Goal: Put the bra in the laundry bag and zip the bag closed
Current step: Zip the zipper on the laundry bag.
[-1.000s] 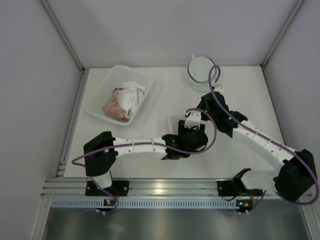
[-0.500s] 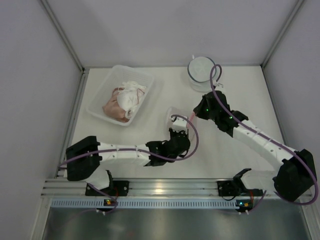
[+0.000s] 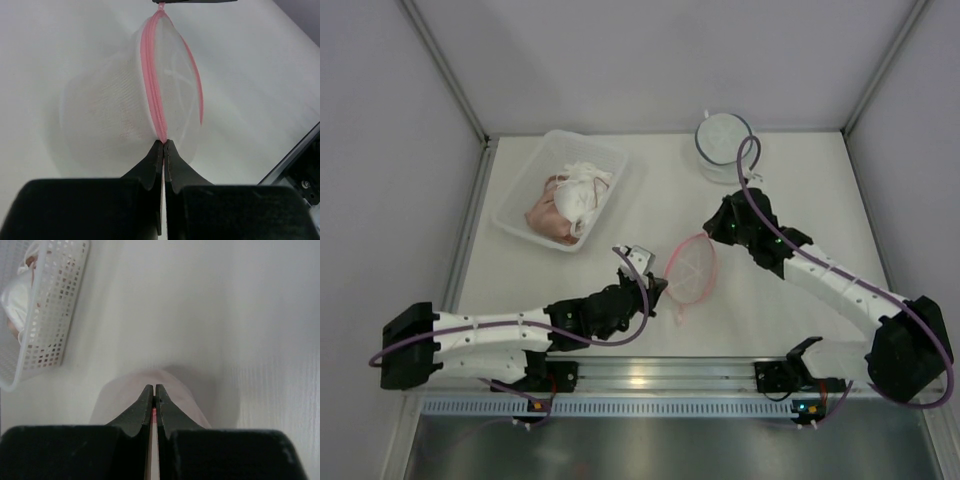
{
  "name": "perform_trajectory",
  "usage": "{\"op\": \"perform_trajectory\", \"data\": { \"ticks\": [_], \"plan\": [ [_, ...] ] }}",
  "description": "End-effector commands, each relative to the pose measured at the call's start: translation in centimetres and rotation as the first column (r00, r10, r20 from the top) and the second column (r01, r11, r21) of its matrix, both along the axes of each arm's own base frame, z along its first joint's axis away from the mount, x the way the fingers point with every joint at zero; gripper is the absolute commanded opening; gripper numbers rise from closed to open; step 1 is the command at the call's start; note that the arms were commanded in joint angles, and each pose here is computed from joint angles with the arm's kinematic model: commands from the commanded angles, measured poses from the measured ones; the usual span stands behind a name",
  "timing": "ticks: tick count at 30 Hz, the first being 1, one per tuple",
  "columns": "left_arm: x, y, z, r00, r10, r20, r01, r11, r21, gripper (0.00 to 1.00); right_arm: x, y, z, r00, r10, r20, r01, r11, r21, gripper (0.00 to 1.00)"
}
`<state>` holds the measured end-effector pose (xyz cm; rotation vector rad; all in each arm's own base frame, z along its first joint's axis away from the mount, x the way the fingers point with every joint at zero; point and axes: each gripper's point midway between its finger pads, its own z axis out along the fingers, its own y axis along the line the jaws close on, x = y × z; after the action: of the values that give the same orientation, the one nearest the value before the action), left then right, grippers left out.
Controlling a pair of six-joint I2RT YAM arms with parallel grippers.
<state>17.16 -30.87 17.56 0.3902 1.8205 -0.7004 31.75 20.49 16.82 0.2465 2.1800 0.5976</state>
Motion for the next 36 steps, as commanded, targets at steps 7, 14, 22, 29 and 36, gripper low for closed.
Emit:
{"op": "perform_trajectory", "data": {
  "ticks": [7,14,22,29,36],
  "plan": [
    [-1.4,-2.7,0.5,0.994,-0.108,-0.032,0.107,0.994,-0.029,0.13,0.7,-1.2,1.9,0.995,-0.024,0.093,0.024,1.000,-0.007,0.00],
    [1.9,-1.7,5.3,0.999,0.003,0.052,-0.013,0.981,0.194,0.80,0.3,-0.9,3.7,0.986,0.024,0.165,-0.023,1.000,-0.010,0.00],
    [6.3,-4.9,6.8,0.998,-0.055,0.038,0.045,0.974,0.224,0.85,-0.6,-1.0,3.4,0.986,-0.013,0.169,0.002,0.998,0.061,0.00],
    [7.9,-4.9,5.4,0.900,-0.435,-0.022,0.430,0.879,0.206,0.78,-1.2,0.4,4.0,0.974,0.093,0.209,-0.108,0.992,0.064,0.00],
    [8.8,-5.3,4.4,0.841,-0.536,-0.076,0.534,0.800,0.272,0.83,-1.2,0.4,4.6,0.971,0.096,0.218,-0.113,0.991,0.066,0.00]
  ]
}}
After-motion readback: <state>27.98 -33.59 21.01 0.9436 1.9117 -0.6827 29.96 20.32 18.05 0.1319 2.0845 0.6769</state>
